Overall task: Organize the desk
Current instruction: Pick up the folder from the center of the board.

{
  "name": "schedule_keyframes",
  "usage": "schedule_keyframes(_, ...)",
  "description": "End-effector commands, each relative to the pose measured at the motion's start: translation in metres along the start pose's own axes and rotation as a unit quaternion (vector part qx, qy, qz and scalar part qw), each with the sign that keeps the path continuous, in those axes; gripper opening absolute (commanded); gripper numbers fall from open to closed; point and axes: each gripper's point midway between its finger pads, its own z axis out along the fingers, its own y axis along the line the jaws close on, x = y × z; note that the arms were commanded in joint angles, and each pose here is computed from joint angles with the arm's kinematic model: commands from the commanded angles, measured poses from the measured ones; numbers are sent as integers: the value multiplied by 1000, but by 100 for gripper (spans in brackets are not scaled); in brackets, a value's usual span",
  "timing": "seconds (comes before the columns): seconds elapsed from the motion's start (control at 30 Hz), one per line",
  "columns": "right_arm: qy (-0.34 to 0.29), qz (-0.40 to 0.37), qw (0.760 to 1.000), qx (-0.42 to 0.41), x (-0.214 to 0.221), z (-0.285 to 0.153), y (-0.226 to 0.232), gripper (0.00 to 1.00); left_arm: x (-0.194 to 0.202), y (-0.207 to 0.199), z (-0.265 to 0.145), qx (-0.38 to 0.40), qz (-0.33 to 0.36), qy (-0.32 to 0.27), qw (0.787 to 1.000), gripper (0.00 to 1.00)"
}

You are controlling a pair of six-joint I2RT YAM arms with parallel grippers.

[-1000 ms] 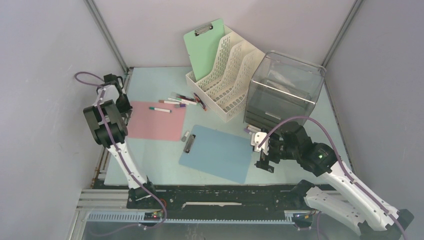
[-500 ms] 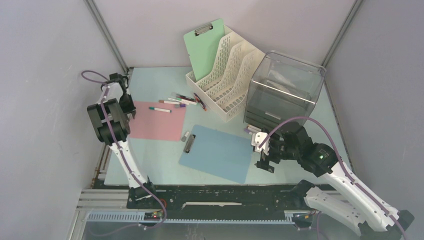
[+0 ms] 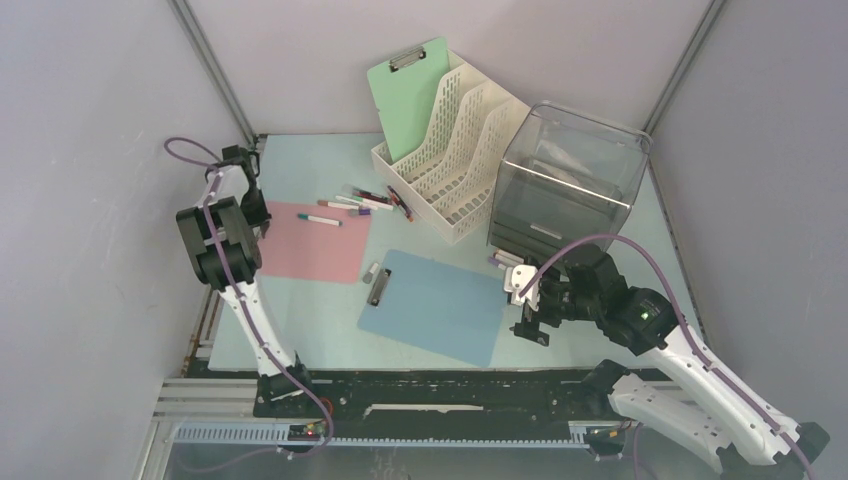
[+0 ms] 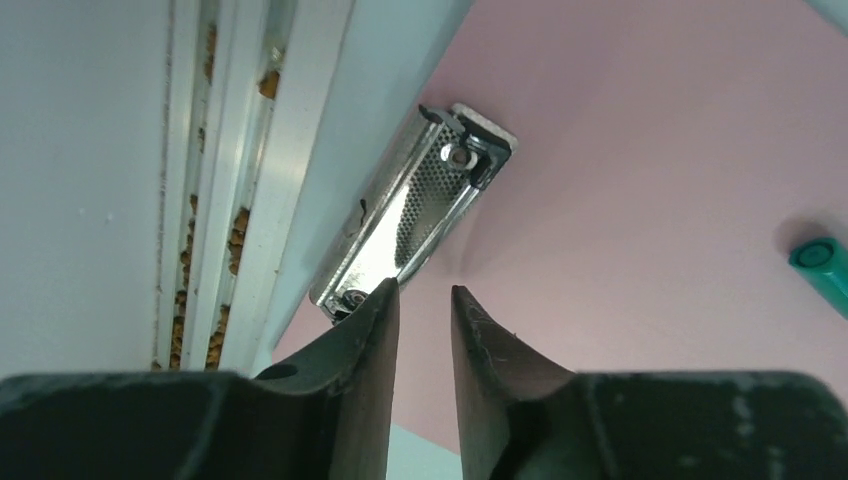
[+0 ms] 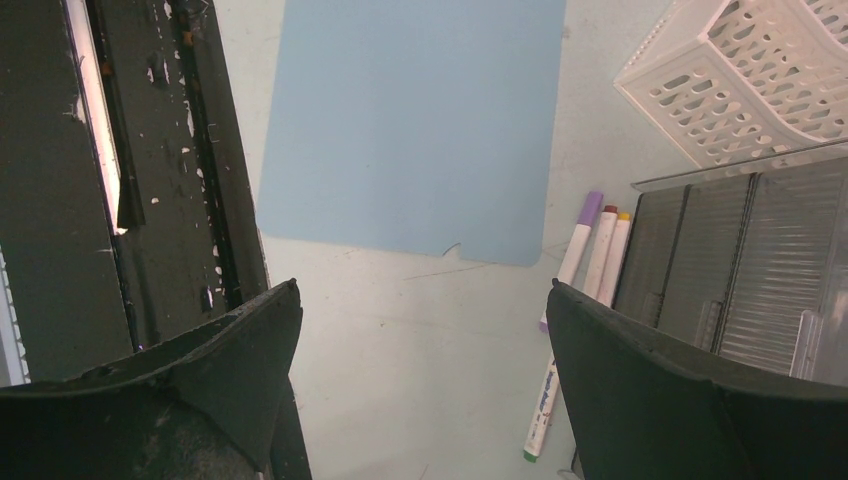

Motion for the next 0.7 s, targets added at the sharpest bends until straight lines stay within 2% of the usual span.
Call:
schedule_keyframes(0.0,-12,-10,1000,3,-6,-1,-2,99,-32,17,-35,-33,-9,-73,997,35)
schedule_keyframes(0.23,-11,-7,1000,3,-6,-1,-2,99,-23,9,-14,-15,-2,-40,999,40)
schedule_keyframes(0.4,-12,-7,1000,3,-6,-1,-2,99,-18,-2,-10,20,7,-5,1000,25)
schedule_keyframes(0.6,-11,-5,1000,7,-5,-2,-4,99,-16,-5,-10,33,11,5,999,10)
schedule_keyframes(0.67,-13,-6,1000,7,-6,-2,-4,99,-16,-6,-10,33,12,6,999,2)
